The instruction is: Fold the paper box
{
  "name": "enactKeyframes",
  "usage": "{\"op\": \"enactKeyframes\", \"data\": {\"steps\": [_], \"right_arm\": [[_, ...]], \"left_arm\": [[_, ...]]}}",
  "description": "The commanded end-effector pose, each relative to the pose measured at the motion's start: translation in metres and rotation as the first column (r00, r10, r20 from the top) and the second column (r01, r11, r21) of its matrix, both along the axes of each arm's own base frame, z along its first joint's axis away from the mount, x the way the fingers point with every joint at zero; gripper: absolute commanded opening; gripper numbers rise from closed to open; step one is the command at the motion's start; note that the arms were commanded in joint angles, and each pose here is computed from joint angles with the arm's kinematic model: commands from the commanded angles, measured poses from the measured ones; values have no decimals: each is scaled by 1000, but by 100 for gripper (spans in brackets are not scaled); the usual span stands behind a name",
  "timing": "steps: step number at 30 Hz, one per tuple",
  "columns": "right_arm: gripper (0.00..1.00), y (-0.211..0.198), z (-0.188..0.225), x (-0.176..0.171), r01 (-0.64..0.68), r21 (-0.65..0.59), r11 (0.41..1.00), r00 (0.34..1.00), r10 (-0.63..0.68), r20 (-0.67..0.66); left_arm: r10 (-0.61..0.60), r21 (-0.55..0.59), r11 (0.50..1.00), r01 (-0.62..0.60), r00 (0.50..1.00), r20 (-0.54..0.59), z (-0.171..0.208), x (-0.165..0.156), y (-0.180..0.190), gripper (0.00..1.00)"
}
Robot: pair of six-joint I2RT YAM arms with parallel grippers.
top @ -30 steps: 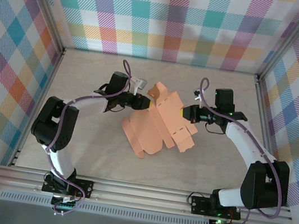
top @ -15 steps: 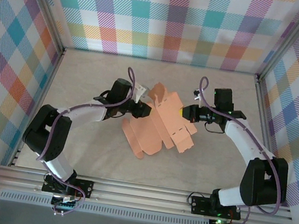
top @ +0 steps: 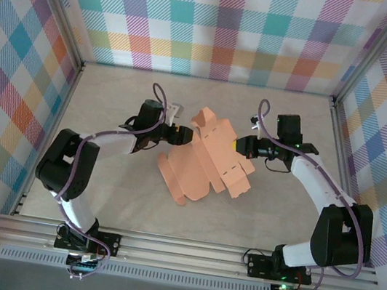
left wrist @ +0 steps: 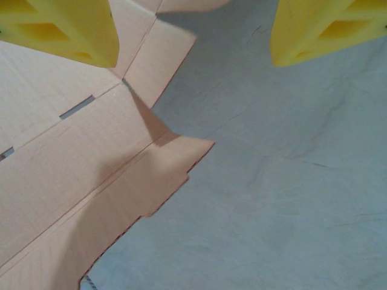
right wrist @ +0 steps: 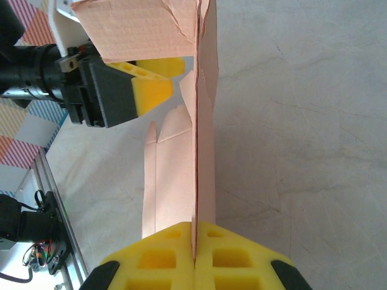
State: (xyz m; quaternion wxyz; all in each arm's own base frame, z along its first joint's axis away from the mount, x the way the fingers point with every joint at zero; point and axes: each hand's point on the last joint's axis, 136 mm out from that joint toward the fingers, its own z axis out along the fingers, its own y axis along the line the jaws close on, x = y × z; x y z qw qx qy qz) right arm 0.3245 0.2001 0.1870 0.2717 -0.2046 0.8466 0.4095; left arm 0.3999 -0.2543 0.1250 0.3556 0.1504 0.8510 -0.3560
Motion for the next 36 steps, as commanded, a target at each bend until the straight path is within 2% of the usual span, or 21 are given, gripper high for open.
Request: {"op": "enactKeyframes", "data": {"steps": [1, 6, 12, 19, 36], "right_arm": [[0, 3, 12, 2, -21, 33, 999, 1000, 21, 18], [0, 1, 8, 3, -13, 22, 1000, 1000, 13, 10], [0, 0, 4, 8, 5, 8, 1000, 1000, -4, -4], [0, -6, -18, 19, 42, -55, 998, 998, -44, -39], [0, -18, -52, 33, 110, -162, 981, 990, -122, -71]], "left_arm": [[-106, -87, 990, 108, 994, 28, 20, -2, -29, 63], [-173, -114, 978, 175, 984, 35, 24, -14, -45, 60], [-211, -50, 976, 213, 977, 44, 20, -31, -55, 59], [-223, -24, 974, 223, 975, 18, 2, -36, -66, 58], [-245, -28, 969, 244, 957, -158, -67, -43, -88, 59]]}}
